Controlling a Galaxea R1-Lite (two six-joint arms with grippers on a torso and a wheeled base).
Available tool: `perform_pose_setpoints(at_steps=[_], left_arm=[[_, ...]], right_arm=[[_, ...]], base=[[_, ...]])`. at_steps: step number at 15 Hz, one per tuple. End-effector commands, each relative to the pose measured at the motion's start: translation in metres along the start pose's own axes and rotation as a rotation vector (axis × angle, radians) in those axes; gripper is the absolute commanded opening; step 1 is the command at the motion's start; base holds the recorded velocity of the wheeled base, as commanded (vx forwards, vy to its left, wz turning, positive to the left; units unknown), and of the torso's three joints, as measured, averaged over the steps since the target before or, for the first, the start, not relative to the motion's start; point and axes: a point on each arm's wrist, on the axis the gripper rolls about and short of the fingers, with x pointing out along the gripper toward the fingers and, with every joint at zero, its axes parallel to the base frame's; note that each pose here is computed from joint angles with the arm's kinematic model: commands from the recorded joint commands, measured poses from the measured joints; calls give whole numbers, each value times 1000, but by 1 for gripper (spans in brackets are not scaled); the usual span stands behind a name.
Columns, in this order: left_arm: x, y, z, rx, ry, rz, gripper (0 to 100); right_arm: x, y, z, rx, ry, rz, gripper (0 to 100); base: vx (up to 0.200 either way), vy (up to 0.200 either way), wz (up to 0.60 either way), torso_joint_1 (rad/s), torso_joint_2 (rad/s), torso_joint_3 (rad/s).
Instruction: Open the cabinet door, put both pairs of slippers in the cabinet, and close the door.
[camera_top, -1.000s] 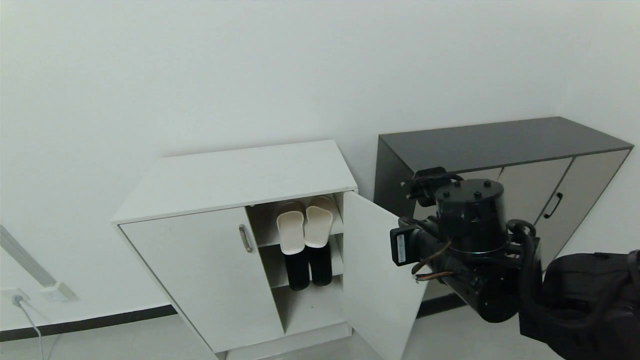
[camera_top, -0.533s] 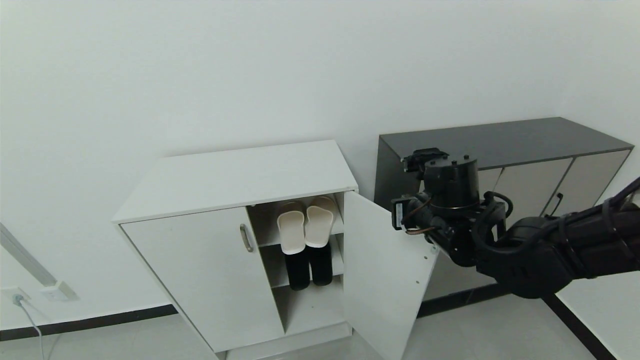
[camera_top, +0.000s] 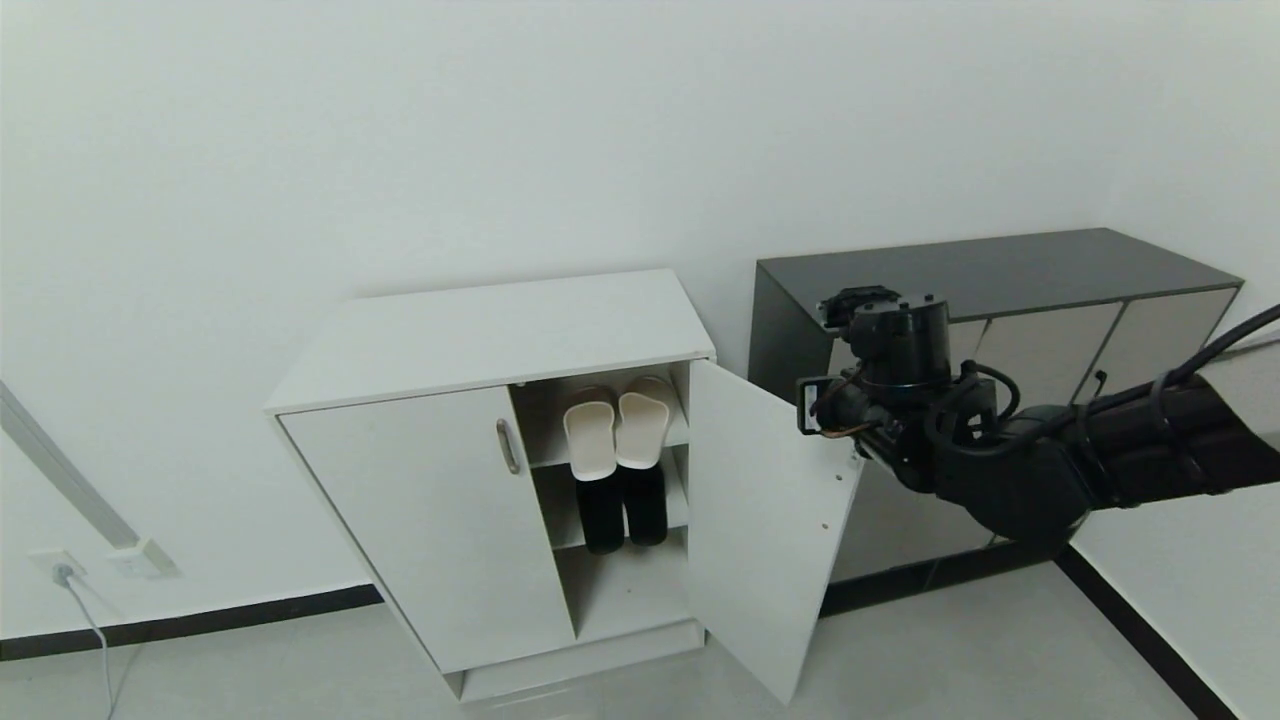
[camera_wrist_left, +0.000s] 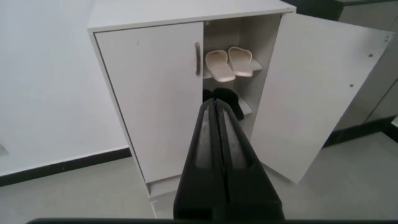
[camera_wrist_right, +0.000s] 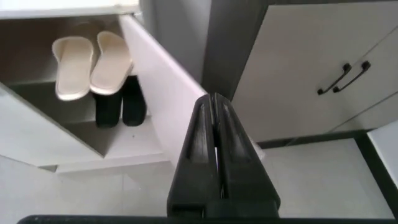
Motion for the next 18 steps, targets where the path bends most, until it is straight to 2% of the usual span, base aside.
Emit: perform_pose_setpoints(at_steps=[1, 5, 10, 18], left_arm=[[0, 0, 0, -1, 2, 0, 0], [0, 0, 0, -1, 1, 0, 0], [0, 0, 0, -1, 2, 0, 0], [0, 0, 0, -1, 2, 0, 0]], right_arm=[[19, -7, 1, 9, 25, -27, 0], [40, -16, 12, 119, 151, 12, 0], [71, -24, -3, 132, 181, -26, 0], [83, -23, -21, 120, 217, -39, 0]], base=[[0, 0, 0, 0, 0, 0], [0, 0, 0, 0, 0, 0], [0, 0, 0, 0, 0, 0], [0, 0, 0, 0, 0, 0]])
